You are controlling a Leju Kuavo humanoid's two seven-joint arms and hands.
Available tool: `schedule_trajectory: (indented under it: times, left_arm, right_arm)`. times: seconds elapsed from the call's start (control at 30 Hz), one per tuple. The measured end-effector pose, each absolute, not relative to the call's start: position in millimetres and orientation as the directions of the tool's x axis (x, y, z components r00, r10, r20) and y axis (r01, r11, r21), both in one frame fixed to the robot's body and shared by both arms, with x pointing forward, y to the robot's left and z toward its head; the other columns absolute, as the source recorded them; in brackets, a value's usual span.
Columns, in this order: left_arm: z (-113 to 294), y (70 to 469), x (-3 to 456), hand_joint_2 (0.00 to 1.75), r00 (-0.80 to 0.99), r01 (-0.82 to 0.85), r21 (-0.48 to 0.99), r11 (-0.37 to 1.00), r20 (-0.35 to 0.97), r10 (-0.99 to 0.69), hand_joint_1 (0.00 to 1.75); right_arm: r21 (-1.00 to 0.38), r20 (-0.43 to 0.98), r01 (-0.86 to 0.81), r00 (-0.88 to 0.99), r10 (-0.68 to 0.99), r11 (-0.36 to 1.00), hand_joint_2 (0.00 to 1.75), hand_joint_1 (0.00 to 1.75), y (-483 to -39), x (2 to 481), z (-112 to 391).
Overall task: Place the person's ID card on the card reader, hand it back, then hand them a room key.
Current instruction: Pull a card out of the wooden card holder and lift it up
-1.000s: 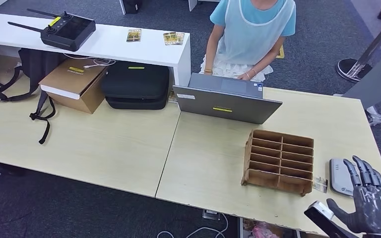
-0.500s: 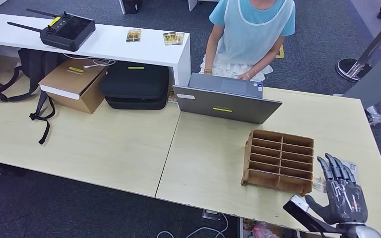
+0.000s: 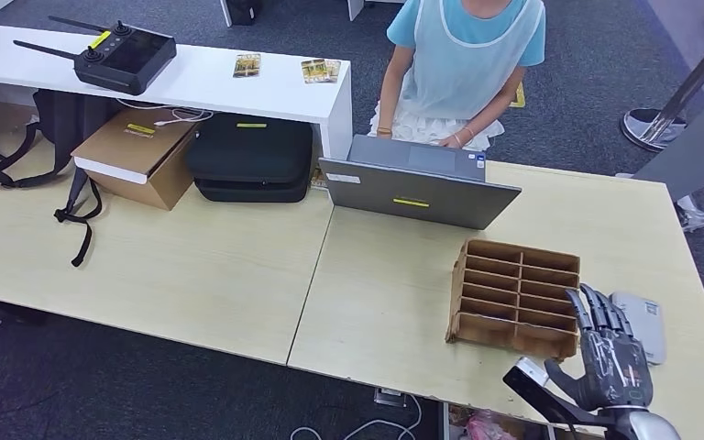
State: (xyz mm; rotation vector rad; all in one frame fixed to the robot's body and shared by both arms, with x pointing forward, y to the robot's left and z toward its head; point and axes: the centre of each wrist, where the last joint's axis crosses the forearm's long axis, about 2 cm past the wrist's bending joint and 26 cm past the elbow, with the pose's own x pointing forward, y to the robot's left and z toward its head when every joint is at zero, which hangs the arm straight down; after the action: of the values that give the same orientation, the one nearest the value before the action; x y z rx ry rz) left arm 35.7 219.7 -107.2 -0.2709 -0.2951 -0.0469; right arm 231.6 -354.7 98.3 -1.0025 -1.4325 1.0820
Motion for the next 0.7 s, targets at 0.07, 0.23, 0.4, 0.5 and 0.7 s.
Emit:
schedule_trajectory:
  times: [0.07,0.23,0.4,0.5,0.7]
  left_arm:
    - [-107.2,219.7,35.7,0.00,0.956,0.085,-0.257,0.963,0.293,-0.006,0.00]
    - [-107.2,219.7,35.7,0.00,0.956,0.084,-0.257,0.963,0.294,-0.006,0.00]
    - [-107.2,219.7,35.7,0.00,0.956,0.084,-0.256,0.963,0.295,-0.005,0.00]
    - [-107.2,219.7,35.7,0.00,0.955,0.086,-0.256,0.963,0.295,-0.007,0.00]
    - [-107.2,219.6,35.9,0.00,0.955,0.092,-0.255,0.963,0.296,-0.013,0.00]
  right_arm:
    - [-0.969,0.239,0.030,-0.119,0.964,0.244,1.75,0.00,-352.7,231.8,98.1]
    - [-0.969,0.240,0.021,-0.120,0.963,0.245,1.75,0.00,-349.1,234.5,97.5]
    - [-0.970,0.237,0.022,-0.120,0.964,0.241,1.75,0.00,-346.9,241.9,97.6]
    - [-0.972,0.231,0.019,-0.117,0.966,0.235,1.75,0.00,-346.1,246.5,97.8]
    - [-0.972,0.231,0.010,-0.108,0.967,0.234,1.75,0.00,-346.7,252.1,97.0]
